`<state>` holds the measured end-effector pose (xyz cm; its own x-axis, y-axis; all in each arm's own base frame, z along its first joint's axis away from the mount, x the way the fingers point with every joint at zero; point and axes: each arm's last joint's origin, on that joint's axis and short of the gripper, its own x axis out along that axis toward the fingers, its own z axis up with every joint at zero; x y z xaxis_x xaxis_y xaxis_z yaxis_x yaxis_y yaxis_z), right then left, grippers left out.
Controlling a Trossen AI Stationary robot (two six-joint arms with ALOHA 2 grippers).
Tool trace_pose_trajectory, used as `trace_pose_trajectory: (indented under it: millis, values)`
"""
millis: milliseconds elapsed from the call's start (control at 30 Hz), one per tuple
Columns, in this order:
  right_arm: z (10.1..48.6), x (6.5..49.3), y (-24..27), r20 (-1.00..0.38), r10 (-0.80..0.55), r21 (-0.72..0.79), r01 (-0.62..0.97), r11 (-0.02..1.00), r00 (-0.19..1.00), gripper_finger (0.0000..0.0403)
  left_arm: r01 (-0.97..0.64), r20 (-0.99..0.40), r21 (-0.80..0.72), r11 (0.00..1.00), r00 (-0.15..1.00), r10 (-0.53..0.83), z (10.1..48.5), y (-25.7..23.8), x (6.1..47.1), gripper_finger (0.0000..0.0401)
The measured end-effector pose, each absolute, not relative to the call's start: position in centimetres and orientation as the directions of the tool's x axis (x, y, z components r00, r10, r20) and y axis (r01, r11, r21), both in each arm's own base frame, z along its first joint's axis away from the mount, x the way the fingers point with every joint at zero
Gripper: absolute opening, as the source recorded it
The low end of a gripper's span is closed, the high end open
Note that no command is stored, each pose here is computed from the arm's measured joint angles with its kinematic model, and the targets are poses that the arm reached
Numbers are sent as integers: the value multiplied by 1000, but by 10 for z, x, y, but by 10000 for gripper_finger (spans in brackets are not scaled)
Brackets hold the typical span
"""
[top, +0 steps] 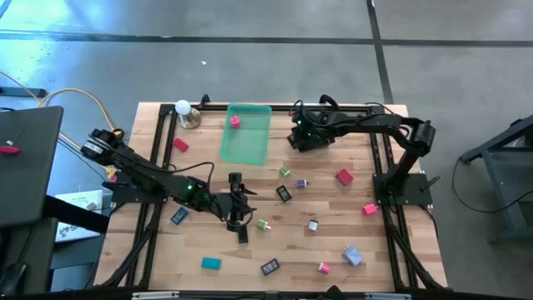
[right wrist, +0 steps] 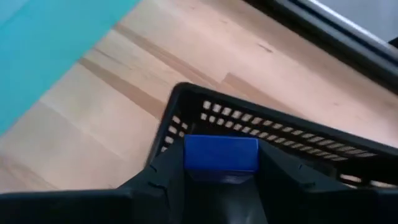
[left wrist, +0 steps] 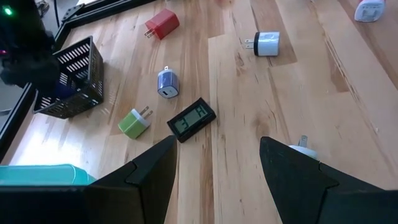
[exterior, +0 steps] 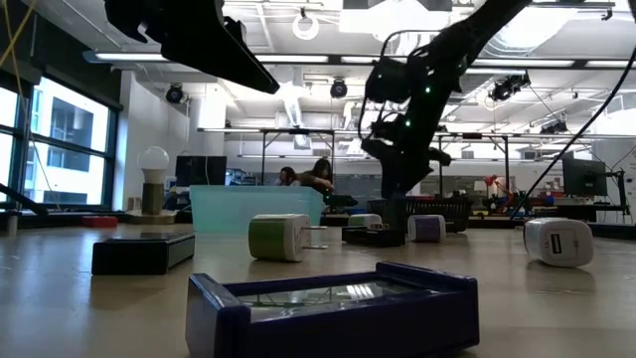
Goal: Pick & Place Office items
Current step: Put the top dark blue digital clock into the black bin
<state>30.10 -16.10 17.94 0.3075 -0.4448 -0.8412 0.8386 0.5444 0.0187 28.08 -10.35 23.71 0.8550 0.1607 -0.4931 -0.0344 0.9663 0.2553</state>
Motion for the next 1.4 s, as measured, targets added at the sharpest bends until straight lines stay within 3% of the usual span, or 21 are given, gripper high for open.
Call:
trace_pose_trajectory:
  millis: [400,1400]
  values:
    - [169,307,-164,-821,-496,15,880,475,282,149,-33,-505,257,966,847,164,236,-103,280,220]
    - [179,308,-159,-805,-499,25,861,509,319,208,-41,-519,247,968,838,168,234,-103,279,220]
